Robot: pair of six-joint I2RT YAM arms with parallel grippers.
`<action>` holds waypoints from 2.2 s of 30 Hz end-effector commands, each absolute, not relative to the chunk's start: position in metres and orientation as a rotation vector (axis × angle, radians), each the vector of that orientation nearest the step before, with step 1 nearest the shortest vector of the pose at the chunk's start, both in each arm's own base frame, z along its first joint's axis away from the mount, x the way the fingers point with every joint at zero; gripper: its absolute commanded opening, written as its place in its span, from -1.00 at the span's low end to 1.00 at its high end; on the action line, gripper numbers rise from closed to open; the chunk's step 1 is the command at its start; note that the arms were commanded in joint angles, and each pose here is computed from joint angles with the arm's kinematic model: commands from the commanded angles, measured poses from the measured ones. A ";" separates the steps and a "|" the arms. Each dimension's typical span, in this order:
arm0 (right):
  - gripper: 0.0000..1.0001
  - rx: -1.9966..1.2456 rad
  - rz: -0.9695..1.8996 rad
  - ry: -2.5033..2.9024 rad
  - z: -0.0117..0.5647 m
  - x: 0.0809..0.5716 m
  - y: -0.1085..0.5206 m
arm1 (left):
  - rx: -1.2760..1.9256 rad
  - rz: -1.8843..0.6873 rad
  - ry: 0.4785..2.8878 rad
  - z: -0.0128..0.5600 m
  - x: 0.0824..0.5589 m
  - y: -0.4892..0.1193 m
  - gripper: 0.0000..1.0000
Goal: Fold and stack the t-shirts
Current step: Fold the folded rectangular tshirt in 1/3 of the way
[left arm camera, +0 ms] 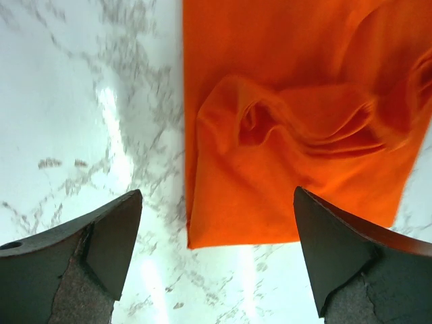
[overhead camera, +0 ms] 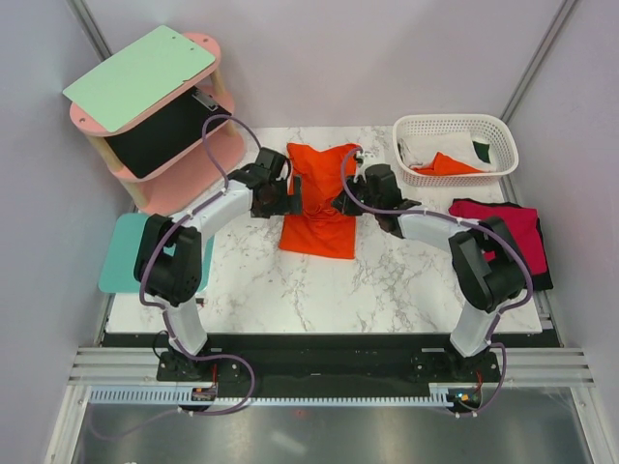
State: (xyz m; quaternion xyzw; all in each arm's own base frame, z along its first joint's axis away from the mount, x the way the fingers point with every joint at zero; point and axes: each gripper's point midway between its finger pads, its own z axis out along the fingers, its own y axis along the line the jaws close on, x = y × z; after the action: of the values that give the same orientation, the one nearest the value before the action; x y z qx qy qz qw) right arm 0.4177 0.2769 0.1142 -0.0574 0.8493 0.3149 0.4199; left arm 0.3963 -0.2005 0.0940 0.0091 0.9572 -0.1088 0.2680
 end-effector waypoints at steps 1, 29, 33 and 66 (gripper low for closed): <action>-1.00 -0.324 0.976 2.188 0.101 0.374 0.311 | 0.005 -0.262 2.570 0.088 0.383 -0.190 0.99; -1.00 -0.304 0.877 2.162 0.074 0.450 0.363 | 0.000 -0.208 2.644 0.058 0.369 -0.179 0.99; -1.00 -0.258 0.759 2.176 0.063 0.481 0.359 | -0.001 -0.207 2.657 0.054 0.366 -0.179 0.99; -0.27 0.132 0.868 2.438 0.077 0.349 0.225 | -0.006 -0.281 2.679 0.021 0.355 -0.185 0.75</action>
State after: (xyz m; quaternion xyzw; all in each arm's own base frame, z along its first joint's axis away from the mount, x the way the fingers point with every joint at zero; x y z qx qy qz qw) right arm 0.3689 0.2196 0.0738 0.0410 0.9055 0.2947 0.3026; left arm 0.3513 -0.1794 0.0251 0.0060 0.9718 -0.0876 0.2189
